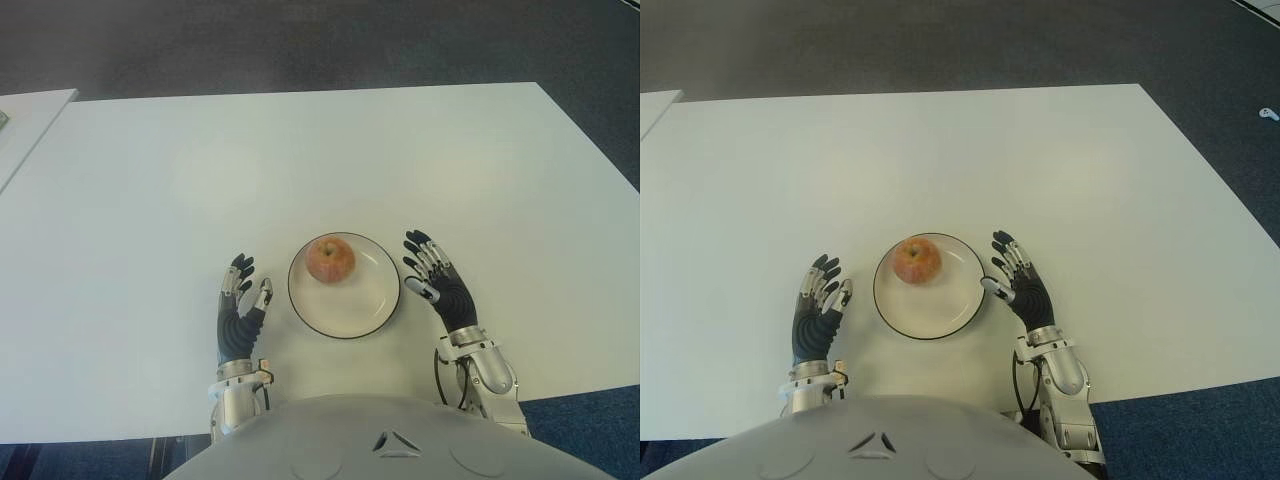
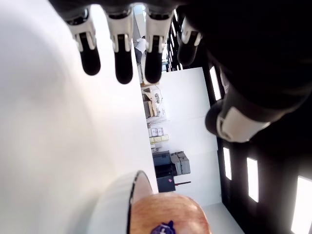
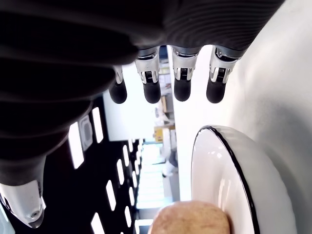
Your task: Put the apples into the plate.
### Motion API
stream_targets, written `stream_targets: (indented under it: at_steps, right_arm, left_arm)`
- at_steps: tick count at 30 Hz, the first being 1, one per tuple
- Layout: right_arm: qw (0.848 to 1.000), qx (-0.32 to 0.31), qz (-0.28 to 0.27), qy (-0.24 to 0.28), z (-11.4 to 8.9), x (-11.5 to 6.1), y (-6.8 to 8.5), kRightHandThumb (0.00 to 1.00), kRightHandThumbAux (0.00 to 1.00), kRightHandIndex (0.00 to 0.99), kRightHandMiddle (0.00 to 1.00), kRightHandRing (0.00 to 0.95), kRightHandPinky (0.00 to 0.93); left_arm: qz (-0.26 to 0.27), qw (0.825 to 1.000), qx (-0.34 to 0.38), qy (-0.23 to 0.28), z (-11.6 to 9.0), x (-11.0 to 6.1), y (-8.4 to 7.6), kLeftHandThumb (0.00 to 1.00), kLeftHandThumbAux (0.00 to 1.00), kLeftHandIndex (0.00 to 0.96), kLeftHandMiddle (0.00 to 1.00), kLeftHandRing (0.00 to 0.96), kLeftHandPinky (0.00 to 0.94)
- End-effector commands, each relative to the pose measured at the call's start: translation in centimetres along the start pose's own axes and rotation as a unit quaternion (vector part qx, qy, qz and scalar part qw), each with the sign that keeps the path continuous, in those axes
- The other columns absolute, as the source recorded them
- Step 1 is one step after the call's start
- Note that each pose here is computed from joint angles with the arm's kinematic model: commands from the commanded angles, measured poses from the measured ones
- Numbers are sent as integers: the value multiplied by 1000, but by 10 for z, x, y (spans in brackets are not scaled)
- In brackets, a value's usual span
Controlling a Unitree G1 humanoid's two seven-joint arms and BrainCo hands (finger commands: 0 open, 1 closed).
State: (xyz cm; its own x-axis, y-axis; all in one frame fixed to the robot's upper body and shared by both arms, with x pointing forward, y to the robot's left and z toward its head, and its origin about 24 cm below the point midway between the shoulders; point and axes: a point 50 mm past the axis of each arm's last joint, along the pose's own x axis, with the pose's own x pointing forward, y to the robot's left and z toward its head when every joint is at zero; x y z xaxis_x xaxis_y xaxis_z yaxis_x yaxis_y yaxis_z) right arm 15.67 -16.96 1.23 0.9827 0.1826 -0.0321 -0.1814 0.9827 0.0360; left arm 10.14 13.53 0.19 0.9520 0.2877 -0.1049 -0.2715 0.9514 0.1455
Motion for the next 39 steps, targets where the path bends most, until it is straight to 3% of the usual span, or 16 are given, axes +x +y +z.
stream_targets:
  at_steps: [1, 9, 27, 39]
  right_arm:
    - [1000, -8, 0, -1, -3, 2, -2, 167, 617, 0, 0, 0, 0]
    - [1000, -1, -2, -11, -3, 6, -2, 206, 618, 19, 0, 0, 28]
    - [999, 26, -14, -26, -2, 23, 5, 305, 569, 127, 46, 24, 60]
    - [999, 23, -18, -27, 1, 37, 6, 306, 557, 107, 40, 14, 42]
  left_arm:
    - [-14, 999, -35, 2, 2, -6, -10, 119, 506, 167, 184, 201, 256]
    - [-14, 998, -53, 11, 4, -7, -11, 111, 468, 191, 187, 192, 241]
    - [-49, 990, -135, 1, 9, -8, -17, 136, 434, 285, 272, 294, 349]
    - [-60, 980, -189, -14, 20, 3, -22, 199, 462, 314, 306, 318, 366]
